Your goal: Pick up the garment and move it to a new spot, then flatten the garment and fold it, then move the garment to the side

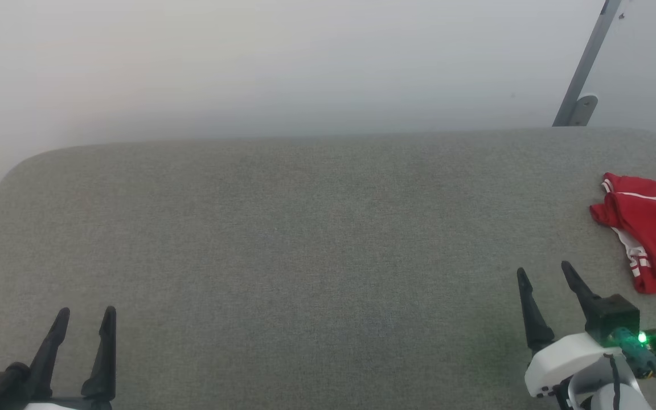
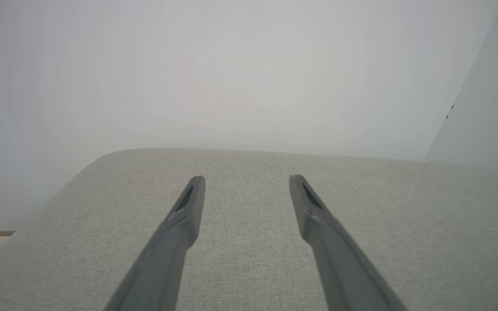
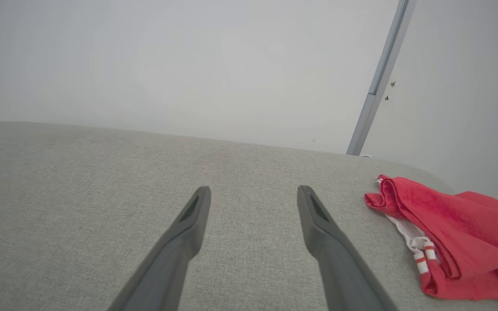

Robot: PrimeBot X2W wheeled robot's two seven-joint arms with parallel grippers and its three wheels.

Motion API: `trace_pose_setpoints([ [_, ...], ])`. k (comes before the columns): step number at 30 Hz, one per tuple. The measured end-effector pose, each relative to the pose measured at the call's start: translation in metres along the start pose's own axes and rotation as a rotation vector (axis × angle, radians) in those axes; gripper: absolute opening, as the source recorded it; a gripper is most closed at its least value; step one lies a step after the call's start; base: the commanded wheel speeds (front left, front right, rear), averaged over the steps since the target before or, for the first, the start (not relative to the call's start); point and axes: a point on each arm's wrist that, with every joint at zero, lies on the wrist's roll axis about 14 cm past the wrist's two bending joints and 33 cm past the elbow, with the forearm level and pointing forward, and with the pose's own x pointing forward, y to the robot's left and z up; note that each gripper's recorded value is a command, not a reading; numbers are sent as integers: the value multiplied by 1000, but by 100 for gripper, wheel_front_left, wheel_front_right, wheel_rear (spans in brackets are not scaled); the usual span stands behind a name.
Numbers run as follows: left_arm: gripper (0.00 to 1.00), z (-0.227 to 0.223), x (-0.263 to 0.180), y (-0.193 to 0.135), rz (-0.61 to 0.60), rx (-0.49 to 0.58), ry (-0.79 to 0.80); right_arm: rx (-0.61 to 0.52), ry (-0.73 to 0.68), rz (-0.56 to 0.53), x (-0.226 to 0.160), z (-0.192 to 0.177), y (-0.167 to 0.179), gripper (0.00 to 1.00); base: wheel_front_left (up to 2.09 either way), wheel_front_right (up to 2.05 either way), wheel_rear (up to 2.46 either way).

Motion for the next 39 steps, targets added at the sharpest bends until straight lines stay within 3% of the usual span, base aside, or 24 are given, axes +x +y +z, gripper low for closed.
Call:
trace_pose_setpoints([
  [23, 100, -9, -1, -6, -17, -16, 28, 7, 0, -4, -5, -1, 3, 100, 0, 0, 0],
  [24, 0, -8, -1, -6, -17, -16, 26, 7, 0, -2, -5, -2, 4, 0, 0, 0, 0],
  [30, 0, -32, -9, -14, 0, -68, 90, 28, 99, -6, -20, -32, 6, 0, 0, 0, 0],
  [39, 0, -40, -8, -14, 47, -220, 116, 206, 127, -68, -21, -38, -3, 0, 0, 0, 0],
])
